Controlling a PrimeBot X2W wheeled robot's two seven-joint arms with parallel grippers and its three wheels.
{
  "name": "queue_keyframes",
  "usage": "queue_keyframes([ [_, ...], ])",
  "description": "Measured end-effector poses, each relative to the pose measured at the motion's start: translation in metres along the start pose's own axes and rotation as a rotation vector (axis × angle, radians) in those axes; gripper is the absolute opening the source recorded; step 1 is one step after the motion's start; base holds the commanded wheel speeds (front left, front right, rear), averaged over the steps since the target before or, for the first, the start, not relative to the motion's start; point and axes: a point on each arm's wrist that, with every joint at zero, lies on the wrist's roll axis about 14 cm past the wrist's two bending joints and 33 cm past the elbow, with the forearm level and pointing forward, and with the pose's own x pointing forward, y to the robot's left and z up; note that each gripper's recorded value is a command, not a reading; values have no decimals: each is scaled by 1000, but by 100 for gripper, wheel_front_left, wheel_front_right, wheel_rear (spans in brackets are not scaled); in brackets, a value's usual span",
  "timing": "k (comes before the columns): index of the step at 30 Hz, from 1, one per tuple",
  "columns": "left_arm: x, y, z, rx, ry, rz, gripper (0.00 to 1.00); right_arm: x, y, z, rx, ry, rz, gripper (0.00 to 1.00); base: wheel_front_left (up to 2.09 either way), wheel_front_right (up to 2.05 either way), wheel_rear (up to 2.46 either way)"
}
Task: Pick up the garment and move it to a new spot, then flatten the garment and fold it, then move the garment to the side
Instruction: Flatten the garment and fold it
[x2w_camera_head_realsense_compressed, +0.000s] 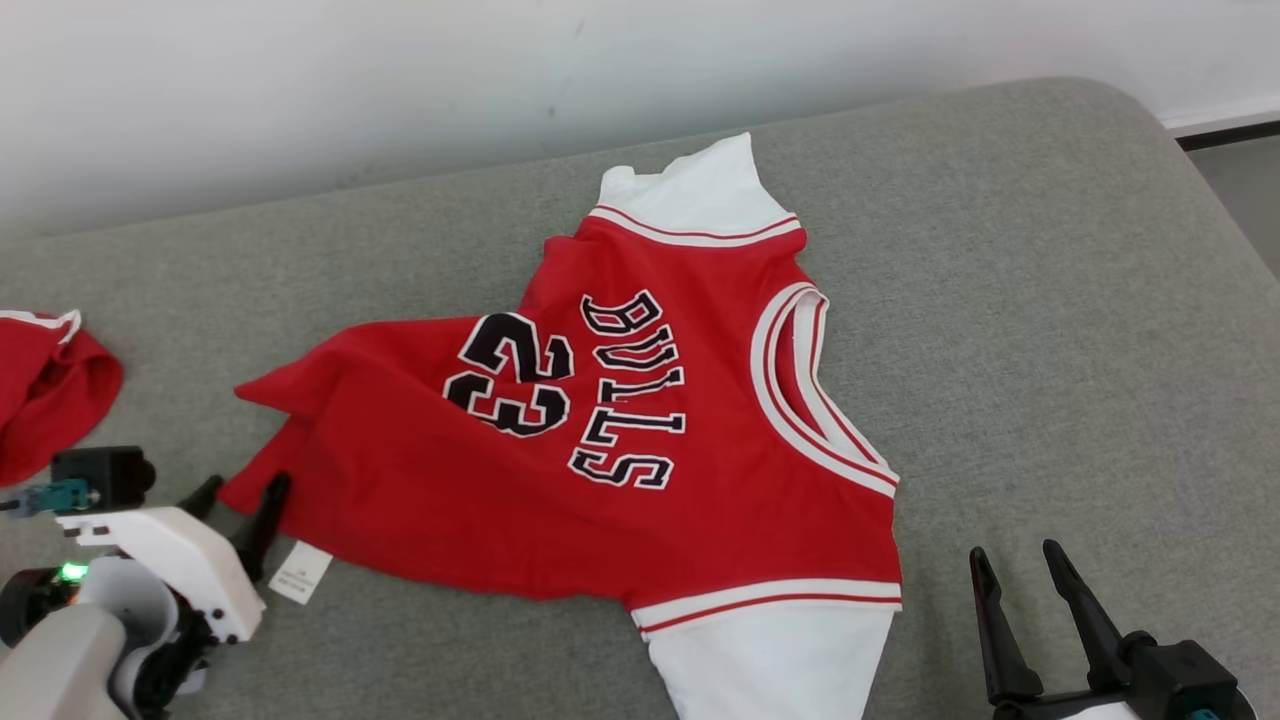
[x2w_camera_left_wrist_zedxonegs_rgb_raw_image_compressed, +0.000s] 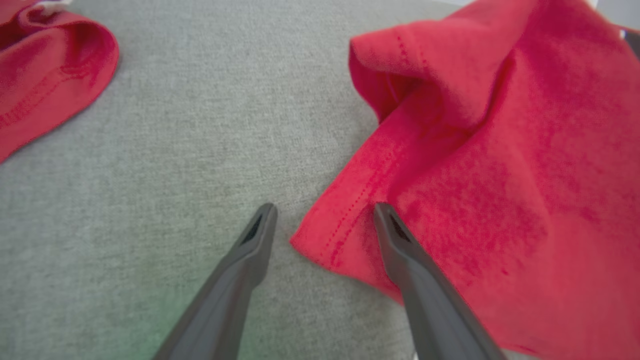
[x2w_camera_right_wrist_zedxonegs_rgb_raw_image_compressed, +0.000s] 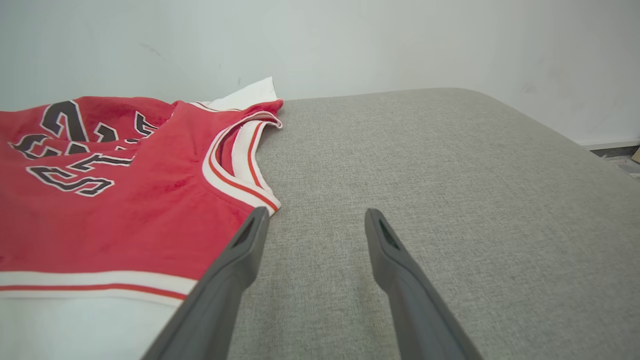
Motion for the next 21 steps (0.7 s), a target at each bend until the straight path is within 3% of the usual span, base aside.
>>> queue_keyframes([
  [2, 0, -7, -2, -10, 3, -22, 100, 1, 1, 0, -1, 0, 5, 100, 0, 0, 0],
  [3, 0, -11, -3, -17, 3, -34, 88, 1, 2, 0, -2, 1, 8, 100, 0, 0, 0],
  [4, 0, -14, -3, -27, -1, -41, 20, 1, 3, 0, -4, 1, 11, 100, 0, 0, 0],
  [5, -1, -19, -3, -31, -4, -54, 0, 2, 3, 0, -4, 0, 12, 100, 0, 0, 0],
  [10, -8, -40, 2, -70, -67, -99, 0, 2, 9, 1, -8, -6, 31, 100, 0, 0, 0],
  [21, -75, -27, -40, -194, -152, 27, 0, -3, 31, 0, -15, -8, 106, 100, 0, 0, 0],
])
